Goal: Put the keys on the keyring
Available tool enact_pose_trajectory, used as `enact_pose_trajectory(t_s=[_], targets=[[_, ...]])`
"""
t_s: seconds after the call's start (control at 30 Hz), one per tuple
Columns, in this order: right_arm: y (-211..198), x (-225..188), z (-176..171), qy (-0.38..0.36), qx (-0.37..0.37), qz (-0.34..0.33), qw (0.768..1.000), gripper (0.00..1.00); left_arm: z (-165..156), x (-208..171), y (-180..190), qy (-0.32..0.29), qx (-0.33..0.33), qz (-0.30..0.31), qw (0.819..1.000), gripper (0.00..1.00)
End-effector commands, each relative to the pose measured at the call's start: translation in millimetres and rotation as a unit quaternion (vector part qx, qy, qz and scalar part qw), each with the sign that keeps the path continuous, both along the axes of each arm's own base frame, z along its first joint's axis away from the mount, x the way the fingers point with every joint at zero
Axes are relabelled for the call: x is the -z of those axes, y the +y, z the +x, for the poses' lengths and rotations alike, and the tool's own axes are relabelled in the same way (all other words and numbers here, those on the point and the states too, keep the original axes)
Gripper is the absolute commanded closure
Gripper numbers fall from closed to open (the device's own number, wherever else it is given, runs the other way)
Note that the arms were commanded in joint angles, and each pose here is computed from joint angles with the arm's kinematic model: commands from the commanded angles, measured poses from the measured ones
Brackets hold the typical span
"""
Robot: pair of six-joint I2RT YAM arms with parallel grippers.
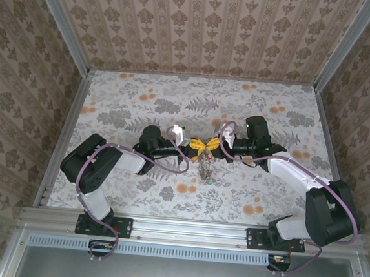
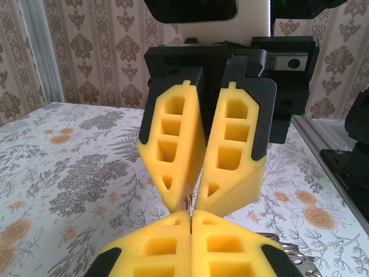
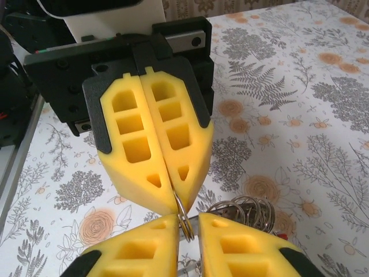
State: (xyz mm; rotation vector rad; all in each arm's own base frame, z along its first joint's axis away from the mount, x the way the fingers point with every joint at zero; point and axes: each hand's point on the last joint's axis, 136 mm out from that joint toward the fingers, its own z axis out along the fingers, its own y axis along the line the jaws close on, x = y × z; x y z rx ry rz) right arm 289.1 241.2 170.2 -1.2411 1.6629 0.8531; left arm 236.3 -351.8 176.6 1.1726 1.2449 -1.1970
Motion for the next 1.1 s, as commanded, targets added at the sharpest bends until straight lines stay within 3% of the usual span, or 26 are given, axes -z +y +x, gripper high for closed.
enact_pose_trajectory(t_s=[0.0, 0.2, 0.4, 0.8, 1.07], targets=[[3.5, -7.5, -0.7, -0.009, -0.016, 0.016, 1.000, 0.80, -3.9, -27.8, -0.5, -0.027, 0.017, -0.031, 0.999, 1.00], [2.2, -5.6, -0.4, -0.011, -0.016, 0.007, 1.000, 0.83, -4.3, -31.1, 0.0, -0.030, 0.017, -0.034, 0.999, 1.00], [-0.5, 9.3, 1.0, 0.002, -0.012, -0.006, 1.000, 0.79, -5.9, -33.9, 1.0, -0.032, 0.018, -0.036, 0.999, 1.00], [1.7, -1.6, 1.3, -0.004, -0.013, 0.018, 1.000, 0.84, -5.3, -33.4, 0.0, -0.030, 0.018, -0.036, 0.999, 1.00], [0.0, -12.1, 0.2, -0.007, -0.010, 0.028, 1.000, 0.96, -3.0, -30.6, 0.2, -0.026, 0.011, -0.034, 0.999, 1.00]])
